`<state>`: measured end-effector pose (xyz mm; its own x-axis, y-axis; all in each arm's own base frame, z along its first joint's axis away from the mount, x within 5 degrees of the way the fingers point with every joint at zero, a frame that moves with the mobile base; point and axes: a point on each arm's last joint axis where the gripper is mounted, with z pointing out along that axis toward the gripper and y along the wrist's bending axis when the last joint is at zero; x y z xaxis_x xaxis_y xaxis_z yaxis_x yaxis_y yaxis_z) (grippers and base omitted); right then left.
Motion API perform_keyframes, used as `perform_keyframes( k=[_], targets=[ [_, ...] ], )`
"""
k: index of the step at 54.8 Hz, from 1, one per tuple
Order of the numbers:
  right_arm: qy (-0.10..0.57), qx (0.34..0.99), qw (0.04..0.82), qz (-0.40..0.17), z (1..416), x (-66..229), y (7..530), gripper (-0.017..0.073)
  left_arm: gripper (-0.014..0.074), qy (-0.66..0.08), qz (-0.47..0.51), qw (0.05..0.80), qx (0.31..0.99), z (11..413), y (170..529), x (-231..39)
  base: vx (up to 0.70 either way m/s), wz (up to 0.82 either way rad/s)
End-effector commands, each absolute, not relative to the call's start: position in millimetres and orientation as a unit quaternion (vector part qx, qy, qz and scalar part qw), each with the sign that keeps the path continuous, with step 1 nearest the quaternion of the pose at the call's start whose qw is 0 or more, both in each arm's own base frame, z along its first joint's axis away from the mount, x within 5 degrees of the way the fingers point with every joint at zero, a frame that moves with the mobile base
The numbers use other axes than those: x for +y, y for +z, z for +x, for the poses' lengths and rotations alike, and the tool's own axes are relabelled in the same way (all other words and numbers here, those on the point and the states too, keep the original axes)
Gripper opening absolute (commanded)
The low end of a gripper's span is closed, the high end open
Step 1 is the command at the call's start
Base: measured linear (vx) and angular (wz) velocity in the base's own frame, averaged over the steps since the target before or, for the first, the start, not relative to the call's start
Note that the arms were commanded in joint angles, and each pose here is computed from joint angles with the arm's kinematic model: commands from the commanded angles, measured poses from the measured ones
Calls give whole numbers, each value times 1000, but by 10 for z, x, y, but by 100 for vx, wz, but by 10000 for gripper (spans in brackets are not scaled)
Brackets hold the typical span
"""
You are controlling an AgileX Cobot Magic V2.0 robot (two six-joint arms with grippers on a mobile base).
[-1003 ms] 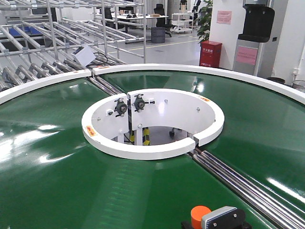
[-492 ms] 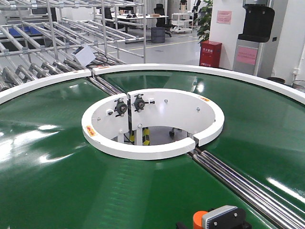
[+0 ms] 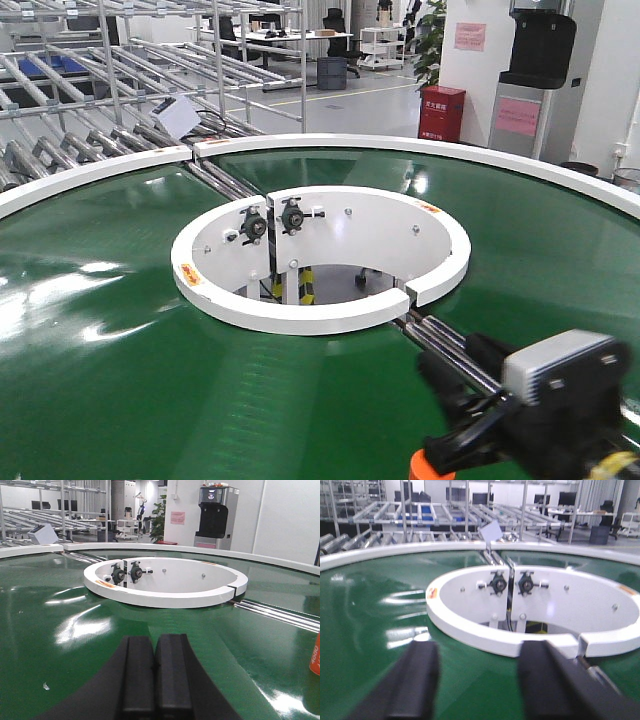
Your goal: Grab orange capacitor from left shelf to right conveyor
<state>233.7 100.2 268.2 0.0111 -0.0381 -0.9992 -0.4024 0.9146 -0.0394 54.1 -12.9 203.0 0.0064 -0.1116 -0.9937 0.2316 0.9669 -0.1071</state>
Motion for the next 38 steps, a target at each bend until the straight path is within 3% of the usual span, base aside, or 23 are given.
perform_keyframes(
  k=[1, 4, 16, 38],
  targets=[
    [133, 667, 716, -157, 2054, 882, 3086, 120, -6, -133, 38, 746, 652, 514, 2207, -123, 0, 0],
    [128, 690, 695, -160, 1879, 803, 3156, -15, -6, -133, 38, 746, 652, 514, 2207, -123, 0, 0],
    [108, 755, 624, -171, 1244, 519, 3238, -12, -6, -133, 38, 746, 652, 514, 2207, -123, 0, 0],
    [110, 740, 643, -165, 810, 331, 3330, -12, -6, -133, 38, 746, 652, 514, 2207, -123, 0, 0]
  ],
)
